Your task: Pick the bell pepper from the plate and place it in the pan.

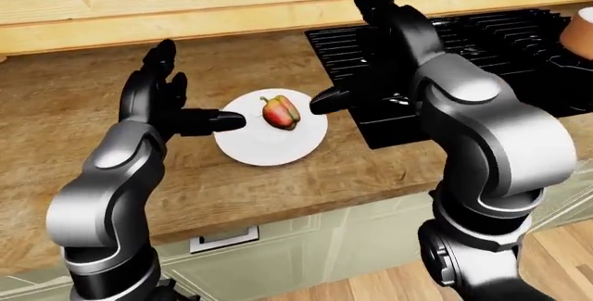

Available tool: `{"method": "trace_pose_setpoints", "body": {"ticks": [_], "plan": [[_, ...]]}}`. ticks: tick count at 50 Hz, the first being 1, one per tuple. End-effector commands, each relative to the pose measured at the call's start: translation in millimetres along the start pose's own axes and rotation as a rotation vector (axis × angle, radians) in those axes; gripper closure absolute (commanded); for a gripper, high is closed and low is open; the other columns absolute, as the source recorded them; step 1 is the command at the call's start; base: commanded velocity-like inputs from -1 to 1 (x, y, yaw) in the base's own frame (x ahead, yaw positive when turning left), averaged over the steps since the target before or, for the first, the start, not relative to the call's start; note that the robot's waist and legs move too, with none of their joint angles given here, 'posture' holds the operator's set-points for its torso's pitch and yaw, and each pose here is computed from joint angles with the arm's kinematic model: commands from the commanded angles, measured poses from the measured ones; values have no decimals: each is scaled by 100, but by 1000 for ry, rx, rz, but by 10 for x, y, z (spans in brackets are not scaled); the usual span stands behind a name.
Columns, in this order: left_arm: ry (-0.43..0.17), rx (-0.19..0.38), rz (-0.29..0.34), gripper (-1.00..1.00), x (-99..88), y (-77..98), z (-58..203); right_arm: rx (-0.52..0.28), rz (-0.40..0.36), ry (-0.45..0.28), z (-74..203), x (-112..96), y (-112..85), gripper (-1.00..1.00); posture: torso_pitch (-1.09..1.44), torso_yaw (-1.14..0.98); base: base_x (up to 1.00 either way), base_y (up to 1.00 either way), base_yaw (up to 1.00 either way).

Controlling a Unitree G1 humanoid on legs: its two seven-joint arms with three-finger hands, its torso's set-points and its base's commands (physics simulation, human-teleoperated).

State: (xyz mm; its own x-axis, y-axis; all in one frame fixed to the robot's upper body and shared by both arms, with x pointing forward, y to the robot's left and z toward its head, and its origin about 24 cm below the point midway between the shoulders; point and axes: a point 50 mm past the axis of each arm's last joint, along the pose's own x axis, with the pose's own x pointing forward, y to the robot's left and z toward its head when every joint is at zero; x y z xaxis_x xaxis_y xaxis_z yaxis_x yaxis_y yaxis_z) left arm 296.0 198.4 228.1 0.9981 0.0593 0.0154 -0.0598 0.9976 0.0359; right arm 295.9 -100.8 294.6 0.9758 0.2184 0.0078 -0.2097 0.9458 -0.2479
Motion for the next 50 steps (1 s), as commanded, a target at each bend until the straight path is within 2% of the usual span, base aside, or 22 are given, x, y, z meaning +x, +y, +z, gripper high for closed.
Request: {"method": "trace_pose_setpoints", "body": {"ticks": [1, 11, 16, 21, 22, 24, 25, 26, 30, 50], "plan": [[-91, 6, 4, -100, -37, 13, 175, -16, -4, -67, 133, -40, -6, -100, 0, 0, 0, 0, 0], [-96, 7, 6, -100, -61, 28, 190, -103, 75, -71, 159, 4, 190, -100, 0, 0, 0, 0, 0], [-98, 7, 0, -100, -40, 13, 182, -114, 99, -62, 109, 37, 294, -100, 0, 0, 0, 0, 0], [-96, 7, 1, -100, -47, 20, 173, -93, 92, -62, 95, 57, 312, -100, 0, 0, 0, 0, 0], [-96, 7, 1, -100, -47, 21, 169, -90, 91, -62, 97, 56, 318, -84, 0, 0, 0, 0, 0], [-96, 7, 1, -100, -53, 21, 173, -89, 89, -65, 101, 59, 326, -70, 0, 0, 0, 0, 0], [-96, 8, 1, -100, -51, 22, 173, -90, 92, -65, 101, 61, 335, -51, 0, 0, 0, 0, 0], [-96, 8, 1, -100, -50, 23, 175, -90, 91, -65, 98, 67, 336, -61, 0, 0, 0, 0, 0], [-96, 8, 1, -100, -40, 27, 160, -90, 95, -64, 84, 84, 352, -64, 0, 0, 0, 0, 0], [-97, 8, 1, -100, -50, 28, 176, -156, 135, -65, 96, 202, 547, -58, 0, 0, 0, 0, 0]]}}
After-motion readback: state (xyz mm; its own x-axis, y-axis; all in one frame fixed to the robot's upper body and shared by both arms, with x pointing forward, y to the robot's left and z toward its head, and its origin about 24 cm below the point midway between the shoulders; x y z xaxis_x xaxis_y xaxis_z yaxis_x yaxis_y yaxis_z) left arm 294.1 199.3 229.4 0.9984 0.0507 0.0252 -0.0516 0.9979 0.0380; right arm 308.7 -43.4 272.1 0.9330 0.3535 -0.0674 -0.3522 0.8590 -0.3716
